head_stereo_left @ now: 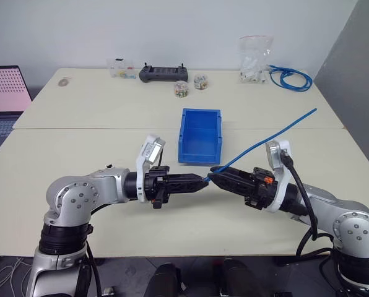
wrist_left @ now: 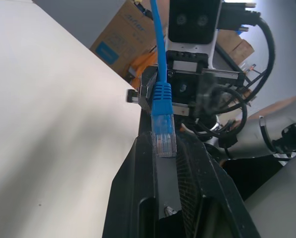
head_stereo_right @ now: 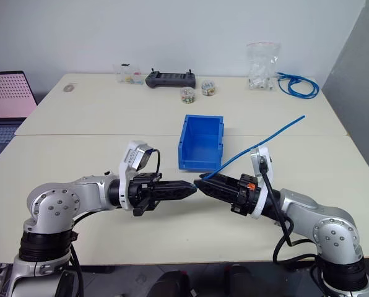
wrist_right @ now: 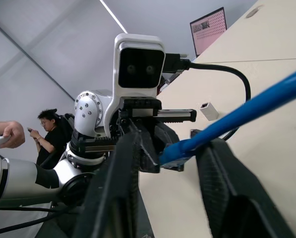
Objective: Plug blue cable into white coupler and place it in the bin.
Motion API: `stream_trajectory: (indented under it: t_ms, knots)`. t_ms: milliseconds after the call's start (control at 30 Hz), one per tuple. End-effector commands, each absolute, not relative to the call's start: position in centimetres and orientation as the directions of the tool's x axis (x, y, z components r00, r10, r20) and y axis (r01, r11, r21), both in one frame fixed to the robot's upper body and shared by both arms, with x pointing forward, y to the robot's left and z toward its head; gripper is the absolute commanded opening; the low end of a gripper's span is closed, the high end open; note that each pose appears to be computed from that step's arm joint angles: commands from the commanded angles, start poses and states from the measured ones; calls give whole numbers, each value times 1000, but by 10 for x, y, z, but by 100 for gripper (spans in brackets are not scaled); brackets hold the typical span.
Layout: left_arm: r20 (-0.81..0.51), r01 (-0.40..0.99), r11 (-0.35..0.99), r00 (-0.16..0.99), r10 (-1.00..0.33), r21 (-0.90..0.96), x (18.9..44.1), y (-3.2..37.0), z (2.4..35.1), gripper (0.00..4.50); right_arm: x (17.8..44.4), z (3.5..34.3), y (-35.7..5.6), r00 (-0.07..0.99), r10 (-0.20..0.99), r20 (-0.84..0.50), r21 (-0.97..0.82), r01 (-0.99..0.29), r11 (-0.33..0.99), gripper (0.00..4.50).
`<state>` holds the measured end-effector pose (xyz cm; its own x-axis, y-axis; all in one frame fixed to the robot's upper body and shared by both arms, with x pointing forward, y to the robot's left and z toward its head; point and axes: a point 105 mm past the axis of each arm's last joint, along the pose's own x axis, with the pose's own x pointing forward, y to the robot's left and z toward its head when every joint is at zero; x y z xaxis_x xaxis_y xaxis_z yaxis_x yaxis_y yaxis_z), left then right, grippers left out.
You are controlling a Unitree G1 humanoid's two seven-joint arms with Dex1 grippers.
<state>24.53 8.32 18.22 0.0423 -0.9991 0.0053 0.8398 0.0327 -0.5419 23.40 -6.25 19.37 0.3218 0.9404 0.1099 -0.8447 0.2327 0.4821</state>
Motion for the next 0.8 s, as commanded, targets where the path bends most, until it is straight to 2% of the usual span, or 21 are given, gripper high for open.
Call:
stream_trajectory:
  t_ms: [33,100,333,367,600,800]
  knots:
    - [8,863,35,46,-999,-504,244,84,188,22,222,204,-54,246,957,151,453,-878,154,44]
    - [11,865,35,46,-999,-501,244,83,189,22,221,203,-53,241,959,148,452,-879,151,8]
    - [18,875,40,55,-998,-482,247,84,189,22,221,204,-53,236,961,147,449,-881,148,8]
    - [15,876,46,61,-998,-480,248,84,189,93,221,204,-52,236,961,147,449,-881,148,8]
    - [4,875,56,67,-998,-482,247,89,188,226,226,201,-54,261,956,137,440,-880,177,7]
    - [-43,880,125,119,-992,-457,238,107,189,348,246,188,-66,331,940,82,412,-870,270,7]
